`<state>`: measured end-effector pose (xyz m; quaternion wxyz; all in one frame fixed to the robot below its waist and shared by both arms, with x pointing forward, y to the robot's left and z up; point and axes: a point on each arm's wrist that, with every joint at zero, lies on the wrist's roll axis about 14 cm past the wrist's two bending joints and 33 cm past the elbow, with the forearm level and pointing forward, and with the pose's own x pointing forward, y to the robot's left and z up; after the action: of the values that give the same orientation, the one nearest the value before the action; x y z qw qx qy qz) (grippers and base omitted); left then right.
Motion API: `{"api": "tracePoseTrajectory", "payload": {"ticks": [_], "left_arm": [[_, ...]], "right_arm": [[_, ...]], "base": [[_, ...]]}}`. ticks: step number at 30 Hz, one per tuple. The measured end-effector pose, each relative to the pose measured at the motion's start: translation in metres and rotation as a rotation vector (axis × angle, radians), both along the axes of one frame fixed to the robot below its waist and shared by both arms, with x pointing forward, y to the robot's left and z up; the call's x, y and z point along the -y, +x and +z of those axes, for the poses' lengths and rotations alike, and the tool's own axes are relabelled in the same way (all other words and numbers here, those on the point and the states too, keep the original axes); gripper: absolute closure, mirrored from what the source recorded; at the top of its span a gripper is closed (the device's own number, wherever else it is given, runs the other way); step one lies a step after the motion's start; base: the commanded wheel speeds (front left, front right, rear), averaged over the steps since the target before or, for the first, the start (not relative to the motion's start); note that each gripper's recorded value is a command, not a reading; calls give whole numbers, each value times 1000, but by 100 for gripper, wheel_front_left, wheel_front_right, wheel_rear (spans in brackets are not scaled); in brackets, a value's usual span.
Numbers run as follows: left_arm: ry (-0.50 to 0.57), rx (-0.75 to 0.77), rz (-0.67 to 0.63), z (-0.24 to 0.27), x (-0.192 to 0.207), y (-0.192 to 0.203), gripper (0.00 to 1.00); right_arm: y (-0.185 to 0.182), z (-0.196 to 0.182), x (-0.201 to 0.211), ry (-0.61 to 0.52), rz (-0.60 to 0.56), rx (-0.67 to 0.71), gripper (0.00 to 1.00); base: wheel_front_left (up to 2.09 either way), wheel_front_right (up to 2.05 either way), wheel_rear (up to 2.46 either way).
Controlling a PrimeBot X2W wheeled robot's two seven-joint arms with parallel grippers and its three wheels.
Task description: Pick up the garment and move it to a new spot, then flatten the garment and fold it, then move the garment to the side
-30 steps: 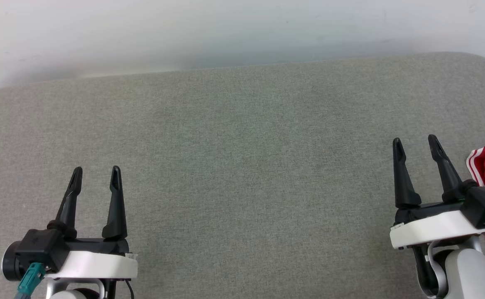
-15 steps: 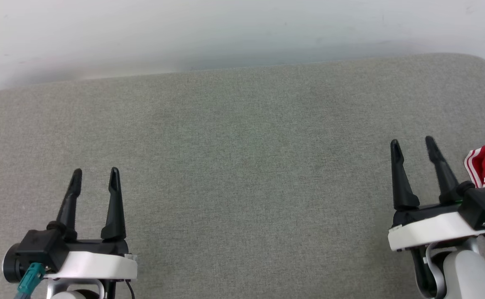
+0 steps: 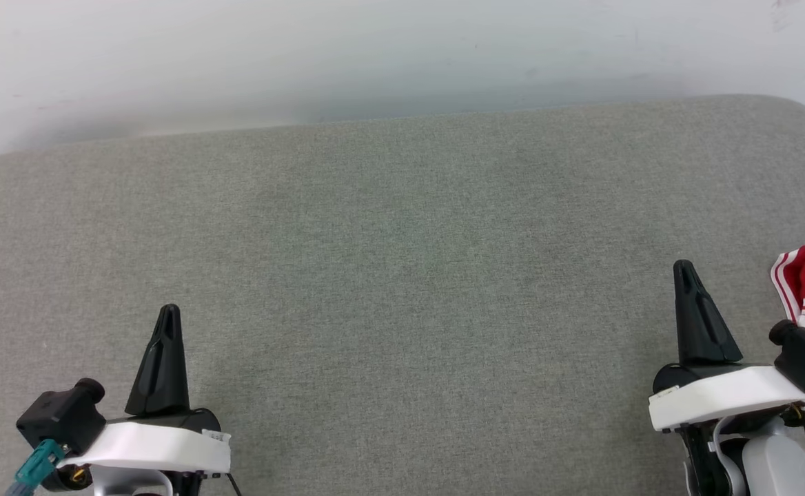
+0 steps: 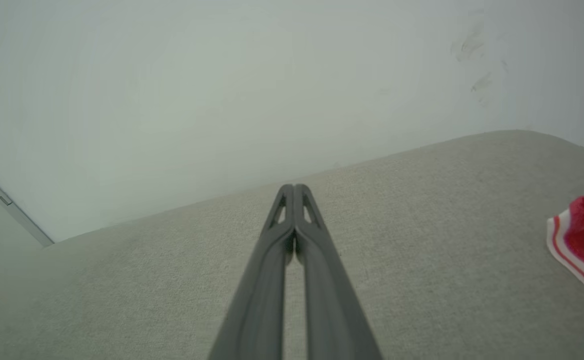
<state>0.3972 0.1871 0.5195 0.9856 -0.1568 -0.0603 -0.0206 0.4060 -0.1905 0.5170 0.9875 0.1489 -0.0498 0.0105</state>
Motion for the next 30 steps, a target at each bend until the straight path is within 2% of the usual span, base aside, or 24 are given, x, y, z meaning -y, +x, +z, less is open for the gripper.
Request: {"api": "tracePoseTrajectory", "payload": {"ticks": [30], "left_arm": [[-469,-97,12,-17,-9,0,100]], "right_arm": [[-4,-10,10,475,-17,-63,100]], "base": [[0,0,0]]}}
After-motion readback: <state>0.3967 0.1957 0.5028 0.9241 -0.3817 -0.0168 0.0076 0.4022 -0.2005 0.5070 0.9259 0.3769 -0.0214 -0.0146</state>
